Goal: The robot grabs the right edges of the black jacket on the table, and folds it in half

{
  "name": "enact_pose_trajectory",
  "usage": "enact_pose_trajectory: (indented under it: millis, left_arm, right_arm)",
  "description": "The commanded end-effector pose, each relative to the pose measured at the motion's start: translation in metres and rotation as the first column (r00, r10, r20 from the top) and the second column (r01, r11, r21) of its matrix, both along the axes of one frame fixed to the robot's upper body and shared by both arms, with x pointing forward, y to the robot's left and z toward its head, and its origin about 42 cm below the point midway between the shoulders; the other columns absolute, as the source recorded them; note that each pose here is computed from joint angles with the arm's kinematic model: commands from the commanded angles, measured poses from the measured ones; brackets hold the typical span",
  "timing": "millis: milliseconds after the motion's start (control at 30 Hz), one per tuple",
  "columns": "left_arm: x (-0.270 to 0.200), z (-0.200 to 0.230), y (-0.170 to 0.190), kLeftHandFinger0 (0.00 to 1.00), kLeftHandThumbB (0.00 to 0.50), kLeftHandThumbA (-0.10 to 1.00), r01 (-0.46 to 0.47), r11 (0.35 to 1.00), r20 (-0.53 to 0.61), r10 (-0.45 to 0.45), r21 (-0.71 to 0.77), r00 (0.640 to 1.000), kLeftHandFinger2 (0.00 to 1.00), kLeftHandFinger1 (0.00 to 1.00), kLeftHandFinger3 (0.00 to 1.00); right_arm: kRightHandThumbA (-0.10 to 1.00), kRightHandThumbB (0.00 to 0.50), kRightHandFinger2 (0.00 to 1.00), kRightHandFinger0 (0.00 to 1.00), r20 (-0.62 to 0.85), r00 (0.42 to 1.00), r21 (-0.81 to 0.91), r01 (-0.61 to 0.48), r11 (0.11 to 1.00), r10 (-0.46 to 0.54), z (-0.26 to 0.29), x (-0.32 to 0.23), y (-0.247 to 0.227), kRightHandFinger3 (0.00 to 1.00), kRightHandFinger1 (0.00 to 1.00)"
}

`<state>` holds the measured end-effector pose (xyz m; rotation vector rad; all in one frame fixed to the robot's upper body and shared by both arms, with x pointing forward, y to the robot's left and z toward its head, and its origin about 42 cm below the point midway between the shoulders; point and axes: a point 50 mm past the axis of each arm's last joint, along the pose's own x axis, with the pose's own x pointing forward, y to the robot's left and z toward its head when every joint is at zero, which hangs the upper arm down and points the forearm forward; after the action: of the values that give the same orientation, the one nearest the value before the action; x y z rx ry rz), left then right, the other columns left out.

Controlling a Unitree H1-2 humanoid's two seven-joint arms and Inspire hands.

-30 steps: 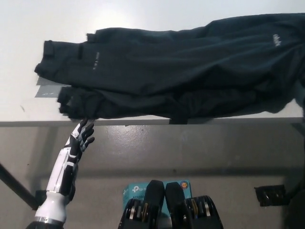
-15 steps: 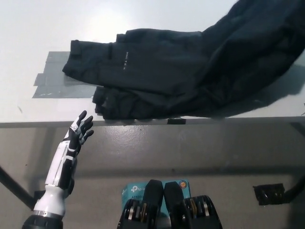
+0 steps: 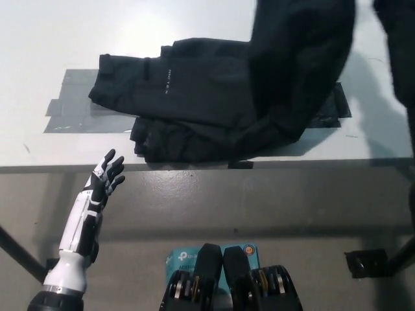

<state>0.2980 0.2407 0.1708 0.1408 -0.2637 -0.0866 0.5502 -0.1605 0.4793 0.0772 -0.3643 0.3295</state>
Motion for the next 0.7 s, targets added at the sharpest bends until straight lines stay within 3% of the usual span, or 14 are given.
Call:
enact_pose_trajectory:
  millis: [0,100,167,267,333,367,433,567,633,667]
  left_arm:
    - [0.002,0.014,0.004,1.0,0.181,1.0,0.012,1.0,0.049,-0.012,0.005,0.999,1.0,1.0,1.0]
    - [0.002,0.015,0.003,1.0,0.169,1.0,0.015,1.0,0.056,-0.016,0.006,0.998,1.0,1.0,1.0]
    - [0.003,0.015,0.003,1.0,0.159,1.0,0.016,1.0,0.061,-0.016,0.007,0.998,1.0,1.0,1.0]
    - [0.002,0.015,0.002,1.0,0.182,1.0,0.02,1.0,0.053,-0.02,0.0,0.998,1.0,1.0,1.0]
    - [0.003,0.016,0.001,1.0,0.186,1.0,0.021,1.0,0.058,-0.021,0.007,0.998,1.0,1.0,1.0]
    - [0.003,0.016,0.001,1.0,0.186,1.0,0.024,1.0,0.059,-0.025,0.012,0.998,1.0,1.0,1.0]
    - [0.003,0.017,0.0,1.0,0.179,1.0,0.025,1.0,0.064,-0.026,0.015,0.998,1.0,1.0,1.0]
    - [0.004,0.019,0.0,1.0,0.18,1.0,0.026,0.999,0.067,-0.028,0.021,0.997,1.0,1.0,1.0]
    - [0.004,0.019,-0.001,1.0,0.176,1.0,0.031,0.999,0.072,-0.032,0.02,0.997,1.0,1.0,1.0]
    - [0.004,0.019,-0.001,1.0,0.177,1.0,0.036,0.999,0.072,-0.038,0.018,0.997,1.0,1.0,1.0]
  right_arm:
    - [-0.1,0.192,0.68,0.0,0.203,0.968,-0.275,-0.087,0.958,0.146,0.054,-0.017,0.052,0.66,0.38]
    - [-0.1,0.161,0.61,0.0,0.269,0.945,-0.512,-0.024,0.859,0.187,0.042,-0.02,0.087,0.6,0.32]
    - [-0.1,0.158,0.6,0.0,0.258,0.94,-0.557,-0.043,0.829,0.222,0.034,-0.02,0.1,0.59,0.29]
    - [-0.1,0.185,0.61,0.0,0.293,0.912,-0.659,-0.025,0.751,0.287,0.011,-0.021,0.134,0.56,0.31]
    - [-0.1,0.189,0.65,0.01,0.284,0.912,-0.693,-0.018,0.72,0.297,0.002,-0.022,0.145,0.59,0.35]
    - [-0.1,0.185,0.71,0.03,0.248,0.92,-0.729,-0.029,0.684,0.304,-0.009,-0.024,0.159,0.67,0.41]
    - [-0.1,0.18,0.77,0.01,0.239,0.915,-0.775,-0.024,0.632,0.327,-0.023,-0.026,0.173,0.77,0.44]
    - [-0.1,0.203,0.78,0.02,0.208,0.924,-0.811,-0.021,0.584,0.321,-0.055,-0.02,0.186,0.78,0.44]
    - [-0.1,0.203,0.79,0.11,0.182,0.931,-0.824,-0.031,0.566,0.315,-0.067,-0.017,0.187,0.76,0.52]
    - [-0.1,0.209,0.78,0.13,0.171,0.935,-0.833,-0.031,0.553,0.311,-0.075,-0.015,0.188,0.79,0.5]
